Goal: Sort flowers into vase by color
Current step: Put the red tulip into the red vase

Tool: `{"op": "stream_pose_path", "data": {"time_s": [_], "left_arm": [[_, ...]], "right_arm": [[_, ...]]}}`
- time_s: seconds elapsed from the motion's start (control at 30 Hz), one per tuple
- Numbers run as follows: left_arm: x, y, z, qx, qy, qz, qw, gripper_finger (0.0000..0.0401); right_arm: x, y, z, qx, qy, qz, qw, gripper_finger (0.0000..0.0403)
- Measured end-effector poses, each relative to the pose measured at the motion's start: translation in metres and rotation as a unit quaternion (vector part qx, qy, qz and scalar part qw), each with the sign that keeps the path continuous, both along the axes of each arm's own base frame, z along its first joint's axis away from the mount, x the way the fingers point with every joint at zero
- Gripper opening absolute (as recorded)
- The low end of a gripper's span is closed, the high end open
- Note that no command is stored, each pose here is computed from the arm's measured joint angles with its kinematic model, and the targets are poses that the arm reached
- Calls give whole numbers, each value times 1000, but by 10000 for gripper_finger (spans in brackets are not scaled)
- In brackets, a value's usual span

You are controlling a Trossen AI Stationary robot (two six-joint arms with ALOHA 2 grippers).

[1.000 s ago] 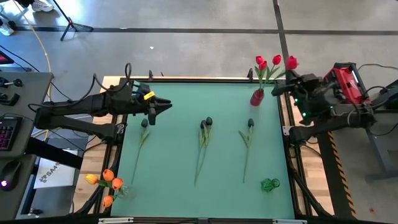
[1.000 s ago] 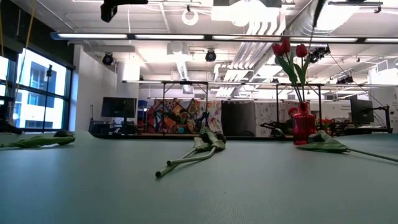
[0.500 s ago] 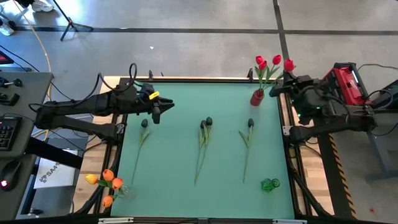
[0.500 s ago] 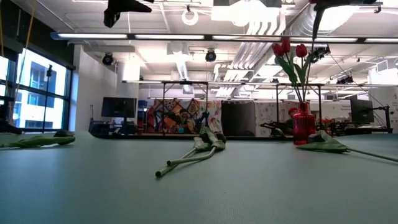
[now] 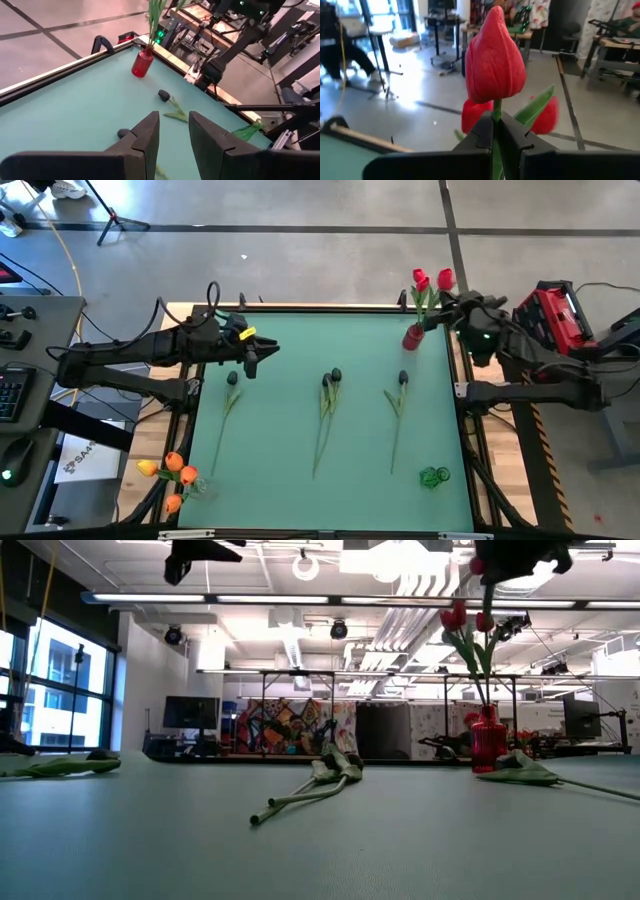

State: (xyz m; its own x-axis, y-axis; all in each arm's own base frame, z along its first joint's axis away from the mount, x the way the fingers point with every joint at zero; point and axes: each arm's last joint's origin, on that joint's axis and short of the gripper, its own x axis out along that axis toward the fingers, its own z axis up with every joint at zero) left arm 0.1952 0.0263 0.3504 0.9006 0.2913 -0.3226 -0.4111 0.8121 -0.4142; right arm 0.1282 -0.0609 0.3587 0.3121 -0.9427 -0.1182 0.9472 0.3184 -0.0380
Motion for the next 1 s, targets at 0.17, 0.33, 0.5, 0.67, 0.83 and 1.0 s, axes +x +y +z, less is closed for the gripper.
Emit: {"op": "stream_pose_path", "data": {"time_s": [0.17,0.33,0.5,0.67,0.83,1.0], "left_arm": [[-2,0,-5,-13,24,5,1000,92],[-4,-1,-11,-29,53,10,998,92],[-6,0,-13,-26,69,20,997,92],[-7,1,-15,-19,79,38,996,92],[-8,1,-17,-19,90,39,995,92],[-9,1,-18,-20,98,42,994,92]], "right_arm": [[11,-14,-9,22,15,-9,1000,6],[13,-18,-11,31,8,-20,999,52],[11,-19,-11,29,4,-33,999,128],[7,-20,-6,21,-14,-42,999,186],[2,-24,-5,24,-35,-56,997,203],[3,-34,-18,73,-20,-53,996,195]]}}
